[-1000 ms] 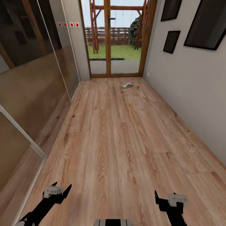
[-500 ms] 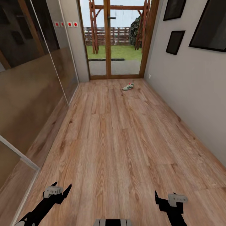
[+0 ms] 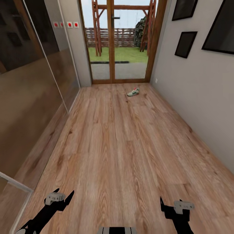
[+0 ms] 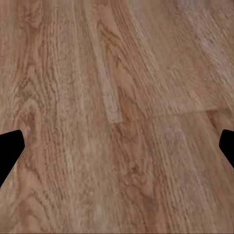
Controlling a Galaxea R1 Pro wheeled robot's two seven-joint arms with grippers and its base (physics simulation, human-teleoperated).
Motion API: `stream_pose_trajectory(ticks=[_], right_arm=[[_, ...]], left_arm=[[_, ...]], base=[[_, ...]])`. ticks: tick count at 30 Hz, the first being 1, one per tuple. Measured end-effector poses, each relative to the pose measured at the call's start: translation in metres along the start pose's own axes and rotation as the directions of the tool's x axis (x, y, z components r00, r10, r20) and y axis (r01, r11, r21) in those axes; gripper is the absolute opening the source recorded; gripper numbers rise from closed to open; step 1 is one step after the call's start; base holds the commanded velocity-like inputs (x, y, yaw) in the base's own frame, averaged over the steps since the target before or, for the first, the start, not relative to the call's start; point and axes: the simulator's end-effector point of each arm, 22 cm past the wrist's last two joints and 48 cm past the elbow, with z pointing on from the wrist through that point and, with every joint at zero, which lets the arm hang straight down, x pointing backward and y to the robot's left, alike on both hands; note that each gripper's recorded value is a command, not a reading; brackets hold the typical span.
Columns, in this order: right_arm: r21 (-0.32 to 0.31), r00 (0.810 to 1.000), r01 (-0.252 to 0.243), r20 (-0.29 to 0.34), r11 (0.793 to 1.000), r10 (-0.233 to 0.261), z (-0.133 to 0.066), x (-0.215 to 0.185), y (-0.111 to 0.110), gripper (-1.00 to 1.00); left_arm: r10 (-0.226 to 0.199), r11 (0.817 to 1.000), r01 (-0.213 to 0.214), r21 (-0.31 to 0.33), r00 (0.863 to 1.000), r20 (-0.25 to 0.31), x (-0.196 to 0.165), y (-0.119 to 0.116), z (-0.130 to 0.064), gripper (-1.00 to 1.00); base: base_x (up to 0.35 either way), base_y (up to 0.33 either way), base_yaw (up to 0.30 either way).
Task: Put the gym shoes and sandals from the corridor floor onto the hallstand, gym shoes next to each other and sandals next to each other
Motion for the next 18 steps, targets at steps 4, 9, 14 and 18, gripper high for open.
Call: stream_pose_trajectory(ticks=[4, 9, 14, 18], right_arm=[[0.002, 1.0, 0.002, -0.004, 1.0, -0.002, 0.0, 0.0018, -0.0007, 1.0], [0.004, 1.0, 0.006, -0.013, 1.0, -0.006, 0.0001, 0.0064, -0.0018, 1.0], [0.004, 1.0, 0.009, -0.017, 1.0, -0.009, 0.0002, 0.0083, -0.0022, 1.0], [0.005, 1.0, 0.01, -0.018, 1.0, -0.01, 0.0003, 0.0092, -0.0024, 1.0]], left_arm=[[0.0, 1.0, 0.0, 0.0, 1.0, 0.0, 0.0001, 0.0, 0.0, 1.0], [0.0, 1.0, 0.0, 0.0, 1.0, 0.0, 0.0001, 0.0, 0.0, 1.0], [0.0, 1.0, 0.0, 0.0, 1.0, 0.0, 0.0, 0.0, 0.0, 1.0], [0.0, 1.0, 0.0, 0.0, 1.0, 0.0, 0.0001, 0.0, 0.0, 1.0]], base=[[0.33, 0.0, 0.0], [0.33, 0.0, 0.0], [0.33, 0.0, 0.0], [0.33, 0.0, 0.0]])
